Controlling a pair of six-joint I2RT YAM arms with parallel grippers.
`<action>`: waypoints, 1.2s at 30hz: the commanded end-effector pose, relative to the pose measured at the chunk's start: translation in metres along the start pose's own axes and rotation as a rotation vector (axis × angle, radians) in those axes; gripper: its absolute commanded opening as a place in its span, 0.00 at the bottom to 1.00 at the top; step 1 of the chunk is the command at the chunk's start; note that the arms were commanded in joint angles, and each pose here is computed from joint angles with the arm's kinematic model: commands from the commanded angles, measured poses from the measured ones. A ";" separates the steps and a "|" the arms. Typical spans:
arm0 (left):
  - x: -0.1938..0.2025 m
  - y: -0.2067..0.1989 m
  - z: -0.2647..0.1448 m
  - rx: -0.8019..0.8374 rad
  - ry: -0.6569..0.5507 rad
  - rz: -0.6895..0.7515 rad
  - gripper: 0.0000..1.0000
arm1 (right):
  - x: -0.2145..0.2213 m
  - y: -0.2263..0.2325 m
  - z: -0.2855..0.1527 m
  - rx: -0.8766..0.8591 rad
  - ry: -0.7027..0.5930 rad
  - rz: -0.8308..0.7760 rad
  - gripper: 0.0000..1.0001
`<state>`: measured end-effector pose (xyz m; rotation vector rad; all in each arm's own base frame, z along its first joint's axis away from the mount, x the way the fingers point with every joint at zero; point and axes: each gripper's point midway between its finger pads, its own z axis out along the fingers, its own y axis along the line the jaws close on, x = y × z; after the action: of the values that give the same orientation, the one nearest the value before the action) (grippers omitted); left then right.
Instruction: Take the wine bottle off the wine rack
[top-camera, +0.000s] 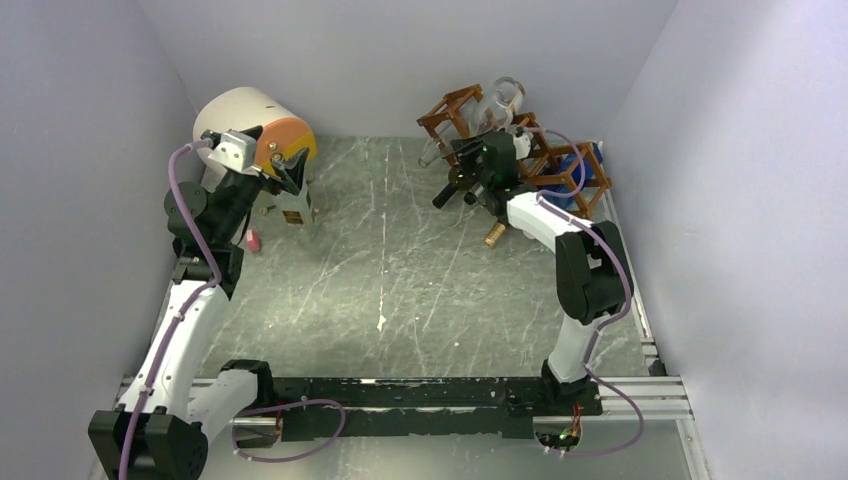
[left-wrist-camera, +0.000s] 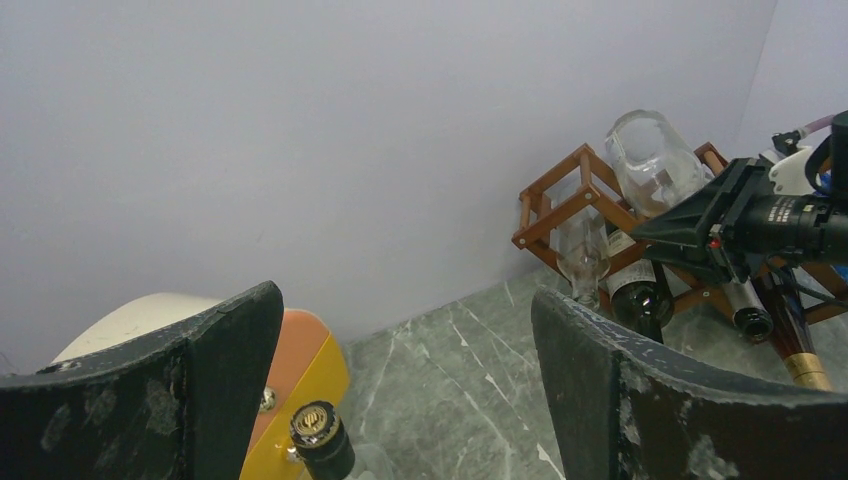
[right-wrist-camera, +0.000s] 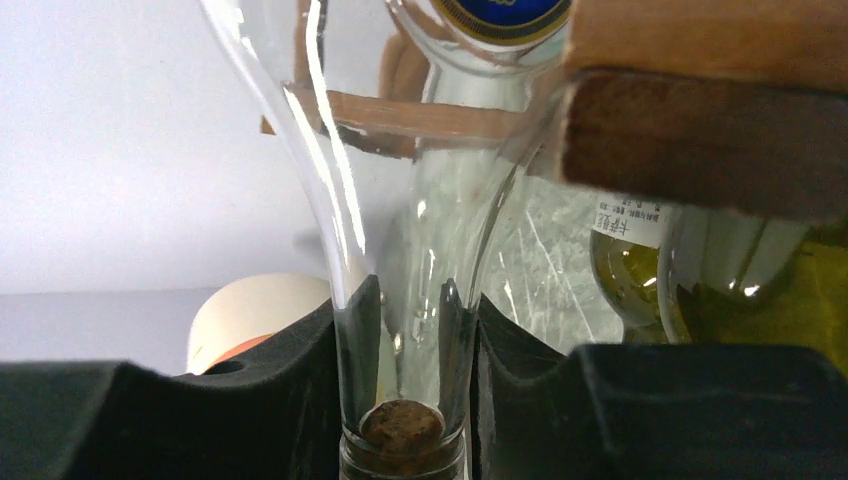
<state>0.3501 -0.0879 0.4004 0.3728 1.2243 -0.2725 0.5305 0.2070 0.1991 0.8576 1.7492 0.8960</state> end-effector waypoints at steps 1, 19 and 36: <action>-0.014 -0.003 0.000 0.004 -0.056 0.026 0.97 | -0.017 0.051 -0.023 -0.182 -0.047 0.019 0.00; -0.015 -0.010 0.000 0.026 -0.069 0.024 0.97 | -0.033 0.091 -0.069 -0.493 -0.080 0.055 0.00; -0.013 -0.018 0.000 0.037 -0.066 0.041 0.99 | -0.046 0.109 -0.091 -0.597 -0.064 0.150 0.00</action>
<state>0.3451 -0.1035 0.3989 0.4117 1.1992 -0.2950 0.4970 0.2027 0.2378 0.8015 1.5254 1.2197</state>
